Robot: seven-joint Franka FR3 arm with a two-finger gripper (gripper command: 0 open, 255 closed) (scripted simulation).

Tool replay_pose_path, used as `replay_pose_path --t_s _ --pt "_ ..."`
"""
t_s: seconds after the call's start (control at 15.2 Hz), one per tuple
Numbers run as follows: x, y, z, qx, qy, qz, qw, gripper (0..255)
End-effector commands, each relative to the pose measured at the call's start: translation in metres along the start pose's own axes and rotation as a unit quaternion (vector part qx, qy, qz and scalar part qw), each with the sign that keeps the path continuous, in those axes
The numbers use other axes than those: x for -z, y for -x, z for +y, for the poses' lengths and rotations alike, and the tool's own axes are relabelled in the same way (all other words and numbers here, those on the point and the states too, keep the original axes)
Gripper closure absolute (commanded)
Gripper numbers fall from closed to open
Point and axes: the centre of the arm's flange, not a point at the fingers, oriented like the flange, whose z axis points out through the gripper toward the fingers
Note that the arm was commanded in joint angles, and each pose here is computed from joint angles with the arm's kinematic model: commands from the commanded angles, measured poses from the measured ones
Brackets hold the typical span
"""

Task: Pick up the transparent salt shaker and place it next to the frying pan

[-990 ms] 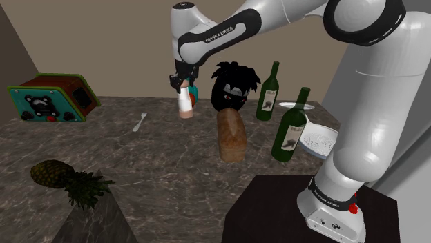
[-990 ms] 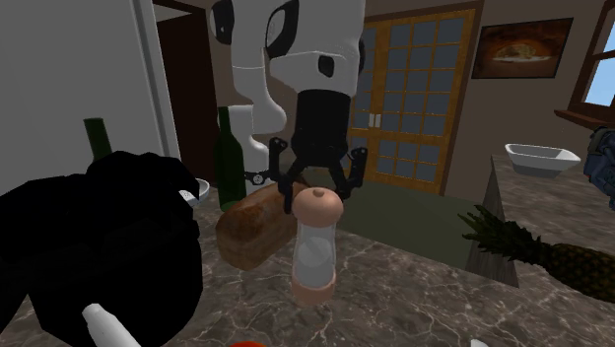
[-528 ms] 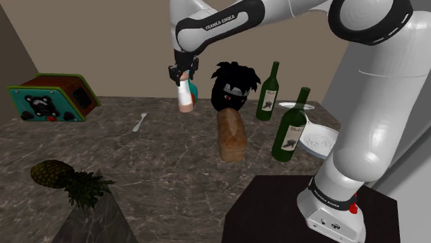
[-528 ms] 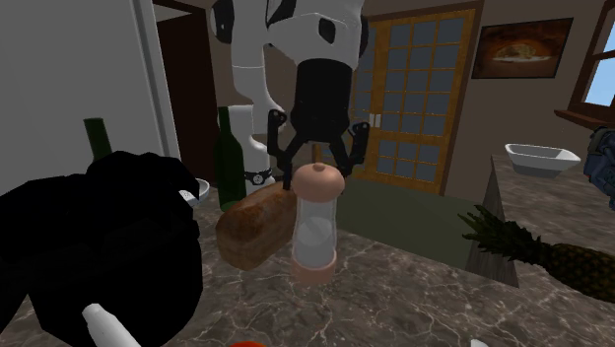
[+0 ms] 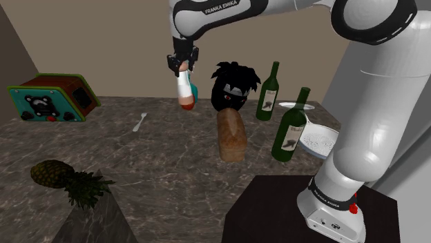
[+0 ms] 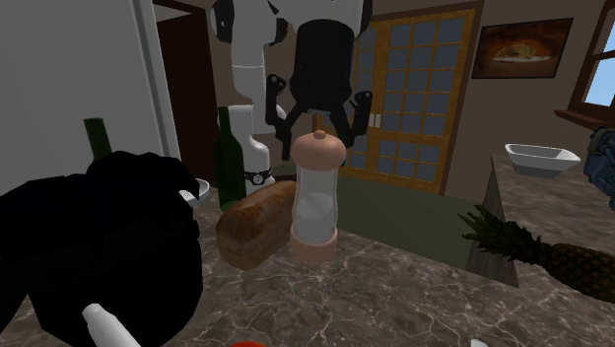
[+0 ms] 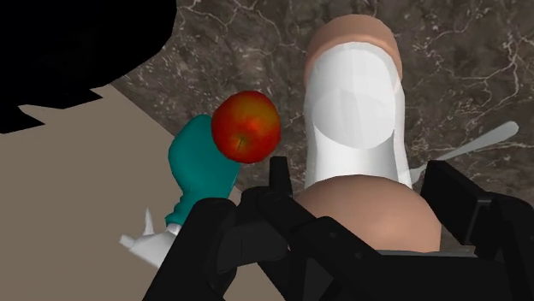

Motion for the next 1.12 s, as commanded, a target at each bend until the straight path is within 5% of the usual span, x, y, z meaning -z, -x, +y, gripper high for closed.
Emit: replay_pose_path --t_s 0.0,1.06 --pt "0.011 -0.003 0.002 0.000 0.000 0.000 1.0000 255" --pt "0.092 -0.025 0.015 0.000 0.000 0.000 1.0000 255"
